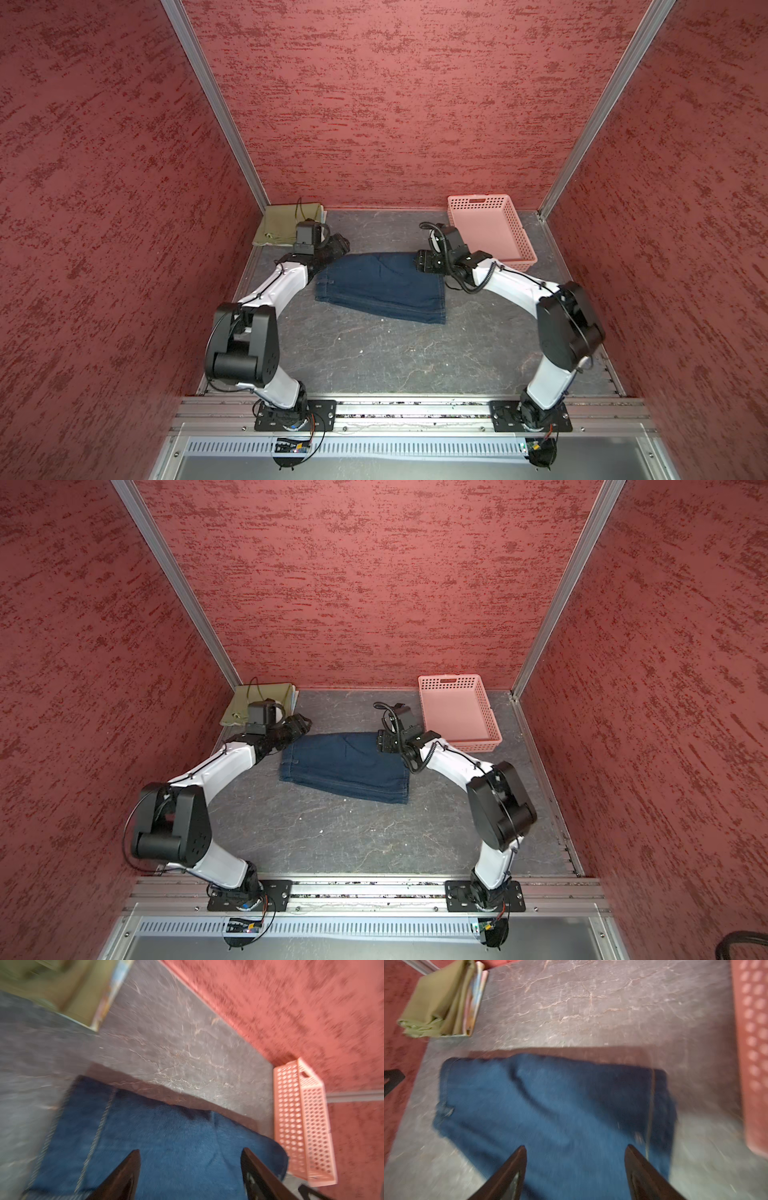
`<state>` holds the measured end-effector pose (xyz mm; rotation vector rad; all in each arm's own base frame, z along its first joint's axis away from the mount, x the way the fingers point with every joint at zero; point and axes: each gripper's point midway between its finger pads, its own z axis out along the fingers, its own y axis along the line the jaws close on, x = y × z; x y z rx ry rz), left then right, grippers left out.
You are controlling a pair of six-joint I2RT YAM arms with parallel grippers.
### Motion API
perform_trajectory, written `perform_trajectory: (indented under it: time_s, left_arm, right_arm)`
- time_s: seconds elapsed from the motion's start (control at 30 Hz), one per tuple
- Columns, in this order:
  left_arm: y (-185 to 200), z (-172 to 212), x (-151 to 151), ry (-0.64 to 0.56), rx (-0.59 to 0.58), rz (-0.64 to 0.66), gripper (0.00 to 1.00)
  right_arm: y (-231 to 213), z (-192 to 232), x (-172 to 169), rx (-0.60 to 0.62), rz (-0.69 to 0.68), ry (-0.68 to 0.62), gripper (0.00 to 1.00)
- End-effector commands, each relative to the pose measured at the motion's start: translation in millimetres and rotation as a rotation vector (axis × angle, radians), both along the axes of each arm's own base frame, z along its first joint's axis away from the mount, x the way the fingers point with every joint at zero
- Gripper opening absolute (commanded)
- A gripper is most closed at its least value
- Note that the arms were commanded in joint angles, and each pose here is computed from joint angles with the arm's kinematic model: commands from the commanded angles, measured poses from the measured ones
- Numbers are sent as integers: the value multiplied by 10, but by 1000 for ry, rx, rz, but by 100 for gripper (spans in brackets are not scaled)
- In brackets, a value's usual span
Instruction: Fold and stack the skirts
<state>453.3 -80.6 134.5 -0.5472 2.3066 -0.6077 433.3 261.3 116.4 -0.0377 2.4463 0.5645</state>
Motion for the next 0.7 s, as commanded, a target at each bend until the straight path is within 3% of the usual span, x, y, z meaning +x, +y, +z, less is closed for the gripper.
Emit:
perform_trajectory:
  time_s: [0.0,0.3,0.33,0.47,0.67]
  left_arm:
    - [51,-436,-1,119,87,-20,77]
    - [533,-1201,-323,343,151,133,73]
    - [568,-1222,-359,358,136,149,70]
    - [571,-1199,-449,387,89,184,70]
    - [425,-953,-397,296,-14,156,79]
  right_arm:
    - [21,-196,161,0,-24,51,78]
    - [-613,-846,278,11,-281,158,79]
    - [-640,-870,276,7,-287,161,80]
    - [-606,-867,295,14,-273,160,80]
    - [-559,-438,411,2,-203,49,81]
